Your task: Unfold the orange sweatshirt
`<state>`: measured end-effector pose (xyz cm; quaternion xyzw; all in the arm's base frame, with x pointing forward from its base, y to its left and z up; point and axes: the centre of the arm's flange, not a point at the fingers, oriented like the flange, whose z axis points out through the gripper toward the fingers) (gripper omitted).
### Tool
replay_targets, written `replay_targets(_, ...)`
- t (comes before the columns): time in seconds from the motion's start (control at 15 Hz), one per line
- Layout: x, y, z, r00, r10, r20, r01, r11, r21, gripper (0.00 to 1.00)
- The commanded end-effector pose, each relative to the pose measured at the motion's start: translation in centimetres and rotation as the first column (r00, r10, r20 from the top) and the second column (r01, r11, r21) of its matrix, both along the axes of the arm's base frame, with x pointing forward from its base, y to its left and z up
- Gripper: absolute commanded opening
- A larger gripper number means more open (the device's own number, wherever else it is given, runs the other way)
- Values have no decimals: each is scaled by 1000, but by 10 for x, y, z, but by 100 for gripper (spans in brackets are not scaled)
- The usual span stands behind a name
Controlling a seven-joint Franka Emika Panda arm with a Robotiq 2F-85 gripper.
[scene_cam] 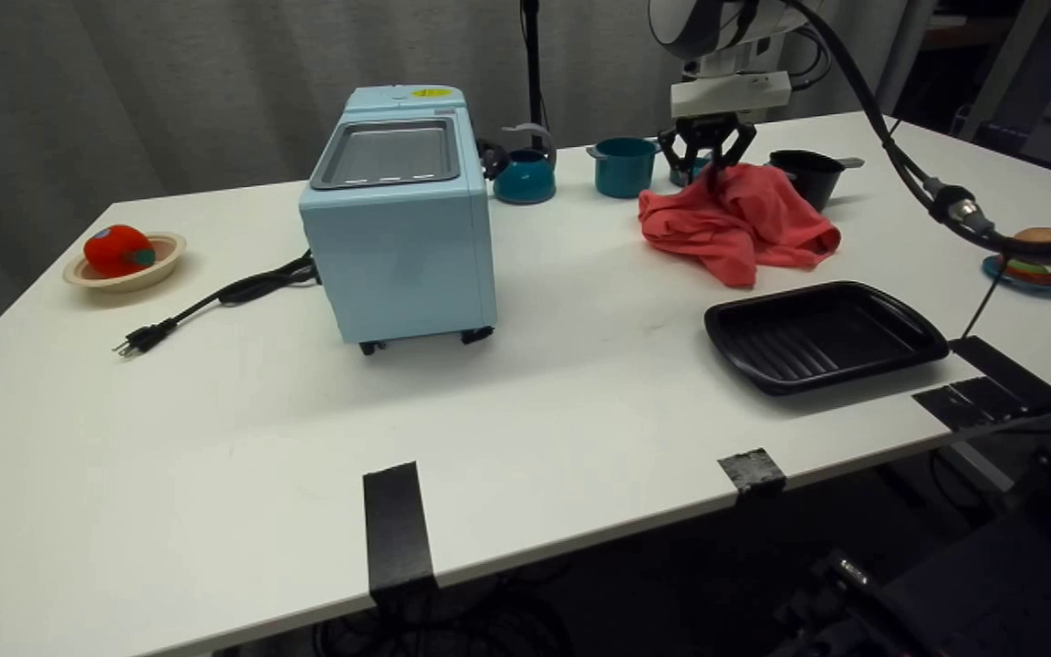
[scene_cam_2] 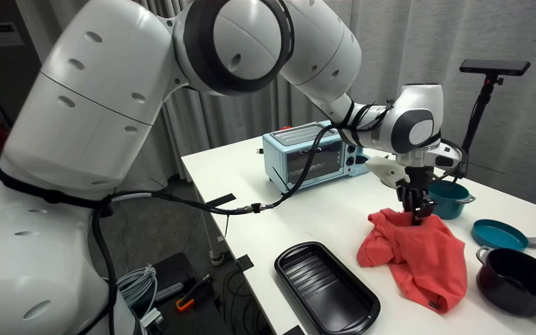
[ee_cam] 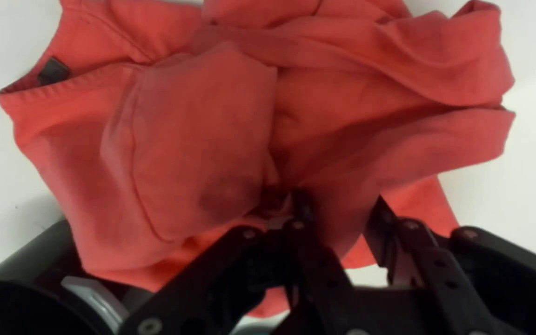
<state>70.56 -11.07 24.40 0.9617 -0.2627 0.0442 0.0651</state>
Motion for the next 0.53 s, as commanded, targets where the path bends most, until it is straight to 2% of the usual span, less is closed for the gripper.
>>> replay_targets(0.0,3,-6,27,999,16,29,-16,1000,-4,2)
replay_targets(0.07,-3,-6,36,999,22,41,-21,999,-26,0)
replay_targets(0.47,-25,-30,105,987,11,159,6,995,-102,1)
